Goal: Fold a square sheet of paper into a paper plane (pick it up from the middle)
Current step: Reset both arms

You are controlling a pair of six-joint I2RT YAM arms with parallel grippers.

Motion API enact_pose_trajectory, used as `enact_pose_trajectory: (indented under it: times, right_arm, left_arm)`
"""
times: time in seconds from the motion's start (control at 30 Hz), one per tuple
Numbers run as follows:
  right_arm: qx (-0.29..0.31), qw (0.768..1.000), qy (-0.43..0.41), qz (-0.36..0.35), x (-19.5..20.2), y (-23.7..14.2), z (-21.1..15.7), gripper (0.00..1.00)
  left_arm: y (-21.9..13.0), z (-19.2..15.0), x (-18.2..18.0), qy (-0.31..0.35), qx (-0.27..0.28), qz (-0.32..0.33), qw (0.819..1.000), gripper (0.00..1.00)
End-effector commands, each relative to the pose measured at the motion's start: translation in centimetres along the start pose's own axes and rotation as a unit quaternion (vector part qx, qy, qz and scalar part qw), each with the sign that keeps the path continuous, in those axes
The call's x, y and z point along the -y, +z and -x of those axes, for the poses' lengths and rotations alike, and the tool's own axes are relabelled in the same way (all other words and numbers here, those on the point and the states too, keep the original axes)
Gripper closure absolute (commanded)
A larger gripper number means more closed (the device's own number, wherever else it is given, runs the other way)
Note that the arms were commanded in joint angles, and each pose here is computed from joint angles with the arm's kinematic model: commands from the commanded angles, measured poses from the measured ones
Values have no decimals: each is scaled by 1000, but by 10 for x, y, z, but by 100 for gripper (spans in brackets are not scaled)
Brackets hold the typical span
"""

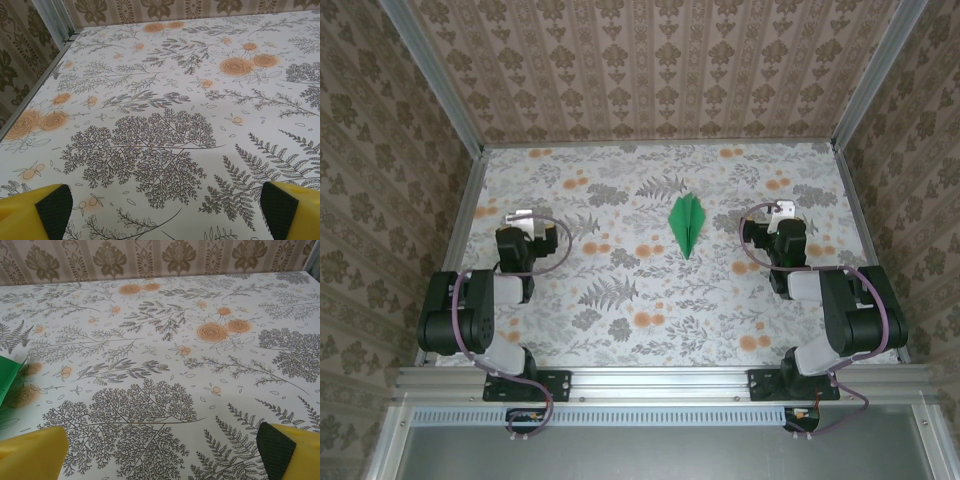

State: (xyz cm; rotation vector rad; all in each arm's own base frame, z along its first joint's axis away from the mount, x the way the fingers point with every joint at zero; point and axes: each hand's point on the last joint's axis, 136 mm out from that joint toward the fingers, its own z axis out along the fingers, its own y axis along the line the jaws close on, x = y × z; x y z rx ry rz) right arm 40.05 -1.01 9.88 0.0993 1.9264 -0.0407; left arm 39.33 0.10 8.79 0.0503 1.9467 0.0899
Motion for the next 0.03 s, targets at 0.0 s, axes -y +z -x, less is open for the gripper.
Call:
enact_pose_trajectory:
  times: [0.0]
  right_arm:
    - [10, 1000, -5, 13, -3, -1, -1, 0]
  left_arm:
    - [4, 9, 3, 12, 10, -9, 1000, 0]
